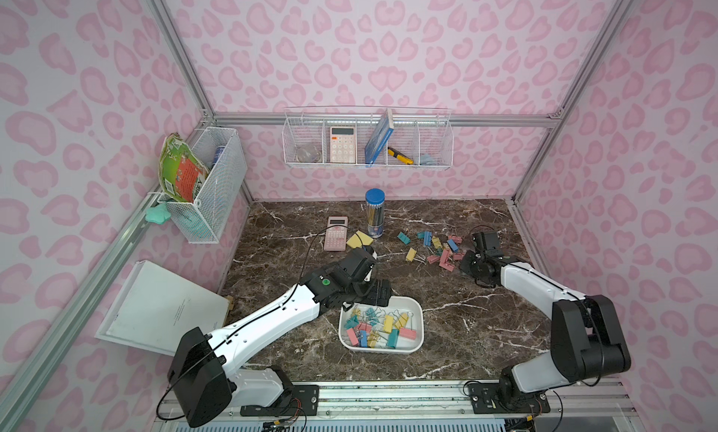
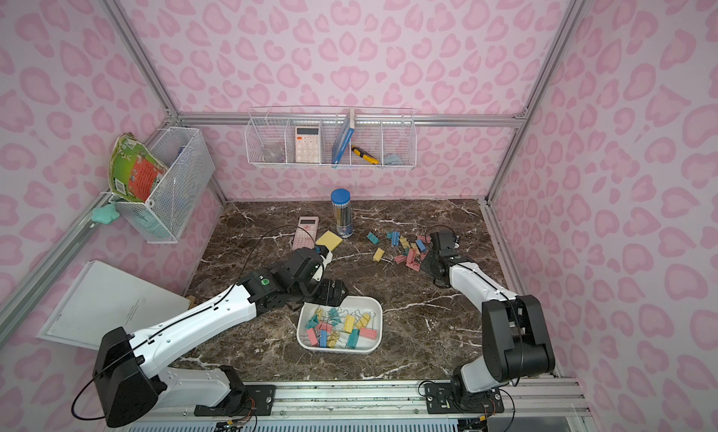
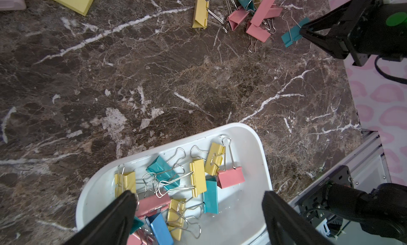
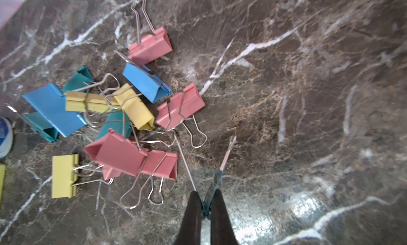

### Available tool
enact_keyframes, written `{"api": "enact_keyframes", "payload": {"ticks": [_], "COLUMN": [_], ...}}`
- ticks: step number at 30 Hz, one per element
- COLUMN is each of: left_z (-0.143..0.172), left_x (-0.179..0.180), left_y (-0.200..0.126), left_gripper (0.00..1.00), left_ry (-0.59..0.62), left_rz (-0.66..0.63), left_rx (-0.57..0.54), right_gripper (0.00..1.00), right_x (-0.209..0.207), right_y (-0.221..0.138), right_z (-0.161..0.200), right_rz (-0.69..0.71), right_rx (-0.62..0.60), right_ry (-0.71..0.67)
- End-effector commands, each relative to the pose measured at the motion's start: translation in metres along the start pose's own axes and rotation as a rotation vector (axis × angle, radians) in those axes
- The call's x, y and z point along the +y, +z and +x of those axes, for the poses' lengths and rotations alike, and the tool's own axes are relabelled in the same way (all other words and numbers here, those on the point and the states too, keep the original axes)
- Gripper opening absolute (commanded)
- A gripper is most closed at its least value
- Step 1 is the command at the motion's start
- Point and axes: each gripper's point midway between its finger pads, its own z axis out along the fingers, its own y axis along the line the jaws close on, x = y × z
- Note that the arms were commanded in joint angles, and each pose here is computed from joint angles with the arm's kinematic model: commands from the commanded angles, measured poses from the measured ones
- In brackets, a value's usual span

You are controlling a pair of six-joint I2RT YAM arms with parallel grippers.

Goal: Put the binder clips in the storage box
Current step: Pick up the binder clip at the center of the board, then place the binder clip in the storage box.

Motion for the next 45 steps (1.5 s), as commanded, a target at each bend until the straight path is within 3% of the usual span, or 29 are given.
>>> {"api": "enact_keyframes", "payload": {"ticks": [1,6,9,13,17,23,26,28,31,35,39,43,45], "left_z": [-0.012,-0.027,-0.033,-0.036,-0.038,-0.036,-0.034,-0.034,-0.034,-0.038,-0.039,-0.032,-0.030], "left_x": [0.006,0.037,0.063,0.091,0.096,0.096,0.095,0.094,0.093,0.080,0.046,0.020,0.011], "left_y": [-0.005,-0.013,-0.017,-0.021,-0.024,-0.025,-0.023,-0.023,-0.023,-0.022,-0.020,-0.014,-0.009], "left_gripper": [0.94,0.94,0.94,0.90,0.89,0.89,0.91,0.92,0.92,0.93,0.93,0.94,0.94], "left_ry": [-0.058,-0.215,-0.338,-0.467,-0.484,-0.463,-0.449,-0.438,-0.421,-0.347,-0.183,-0.016,0.044], "left_rz": [-0.001,-0.025,-0.052,-0.085,-0.093,-0.096,-0.089,-0.081,-0.077,-0.011,0.127,0.101,0.073], "left_rx": [-0.045,-0.109,-0.146,-0.170,-0.197,-0.192,-0.182,-0.181,-0.181,-0.176,-0.130,-0.066,-0.046], "right_gripper": [0.00,0.00,0.00,0.00,0.00,0.04,0.14,0.30,0.42,0.46,0.46,0.45,0.45], "right_x": [0.017,0.094,0.129,0.148,0.139,0.132,0.129,0.126,0.126,0.118,0.087,0.058,0.058], "right_y": [-0.029,-0.118,-0.160,-0.178,-0.163,-0.144,-0.139,-0.138,-0.144,-0.152,-0.133,-0.100,-0.077], "right_z": [-0.010,0.014,0.072,0.169,0.226,0.262,0.270,0.264,0.239,0.181,0.091,0.011,-0.006], "right_rz": [-0.076,-0.438,-0.625,-0.830,-0.791,-0.780,-0.737,-0.707,-0.670,-0.622,-0.501,-0.369,-0.313], "right_rx": [-0.035,-0.134,-0.092,0.103,0.222,0.300,0.304,0.283,0.188,-0.002,-0.158,-0.208,-0.159], "right_ry": [-0.004,-0.131,-0.253,-0.389,-0.471,-0.567,-0.601,-0.599,-0.564,-0.470,-0.301,-0.152,-0.142]}}
